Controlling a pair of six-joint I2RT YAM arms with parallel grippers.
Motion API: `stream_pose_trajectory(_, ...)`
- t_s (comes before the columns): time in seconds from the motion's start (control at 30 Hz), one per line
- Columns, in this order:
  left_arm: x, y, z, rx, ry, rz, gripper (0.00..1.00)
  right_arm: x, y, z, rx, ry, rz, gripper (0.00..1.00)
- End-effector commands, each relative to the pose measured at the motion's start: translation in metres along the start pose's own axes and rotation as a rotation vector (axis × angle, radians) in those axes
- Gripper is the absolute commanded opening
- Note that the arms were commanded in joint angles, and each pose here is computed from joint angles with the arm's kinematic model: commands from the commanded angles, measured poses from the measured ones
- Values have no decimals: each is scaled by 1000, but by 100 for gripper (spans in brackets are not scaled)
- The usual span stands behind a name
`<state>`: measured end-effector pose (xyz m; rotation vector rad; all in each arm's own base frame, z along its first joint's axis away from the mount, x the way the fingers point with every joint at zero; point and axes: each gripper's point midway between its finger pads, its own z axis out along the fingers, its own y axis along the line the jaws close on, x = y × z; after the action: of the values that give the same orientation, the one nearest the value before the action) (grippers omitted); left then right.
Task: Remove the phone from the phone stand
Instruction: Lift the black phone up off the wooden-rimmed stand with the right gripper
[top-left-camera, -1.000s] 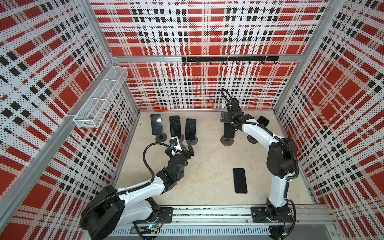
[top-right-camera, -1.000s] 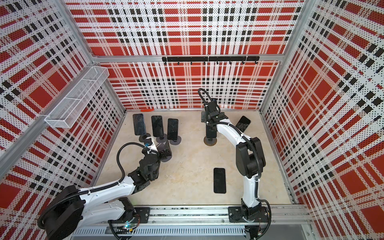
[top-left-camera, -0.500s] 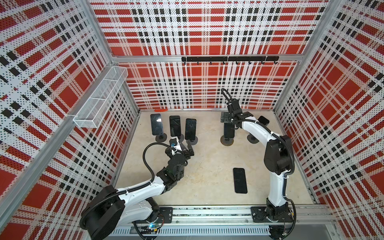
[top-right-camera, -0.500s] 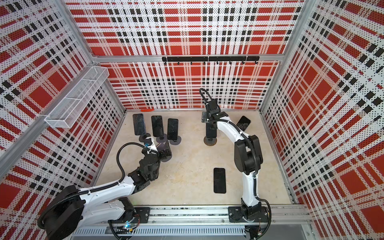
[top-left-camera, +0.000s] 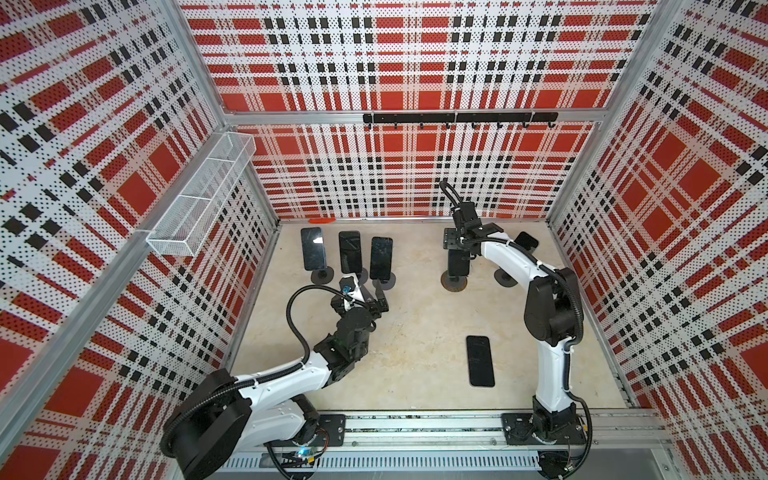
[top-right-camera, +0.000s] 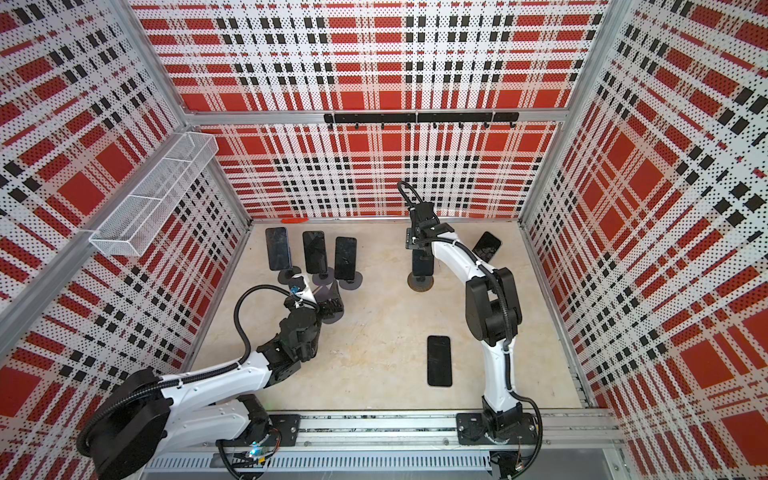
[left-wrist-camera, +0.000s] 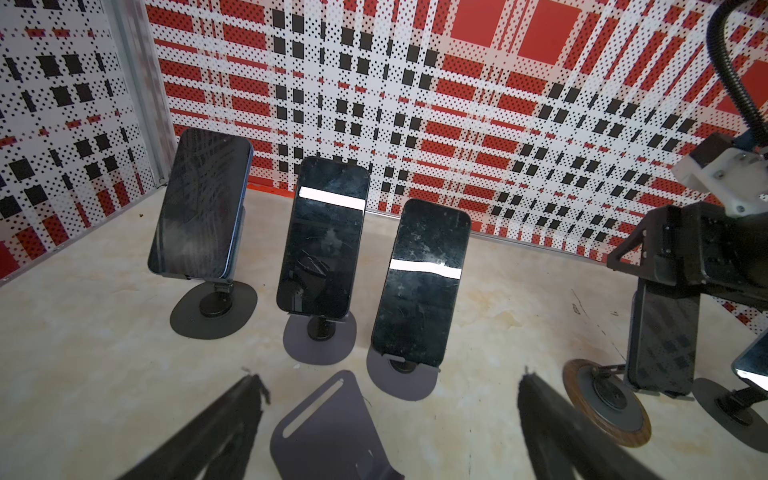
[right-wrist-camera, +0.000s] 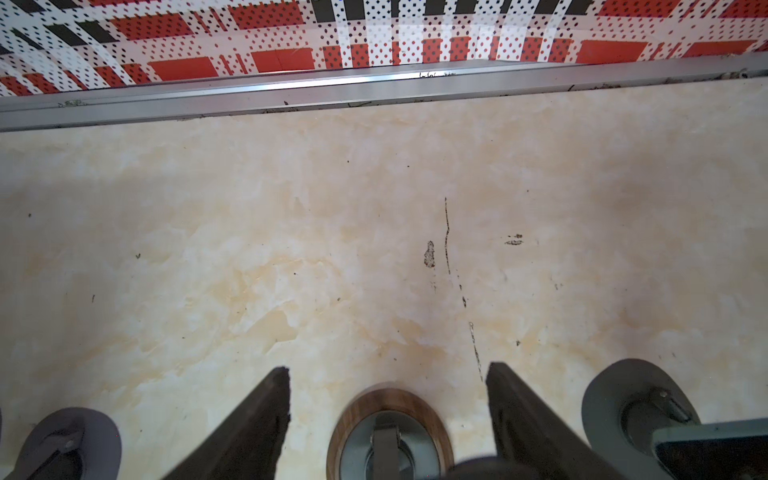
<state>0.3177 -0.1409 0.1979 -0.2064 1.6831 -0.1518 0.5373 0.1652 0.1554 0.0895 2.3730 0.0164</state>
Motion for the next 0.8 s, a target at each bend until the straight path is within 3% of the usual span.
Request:
stream_pose_trajectory(0.0, -5, -4, -2, 18, -10, -22, 98, -1, 0, 0, 18, -8, 4, 73)
stream_pose_trajectory(0.37, -7, -2, -4, 12, -18, -28, 98, -20, 0, -24, 15, -92, 10, 64)
stream_pose_trajectory(0.77, -5, -2, -3, 13, -14, -33, 98, -40, 1, -66, -53, -184, 36, 62)
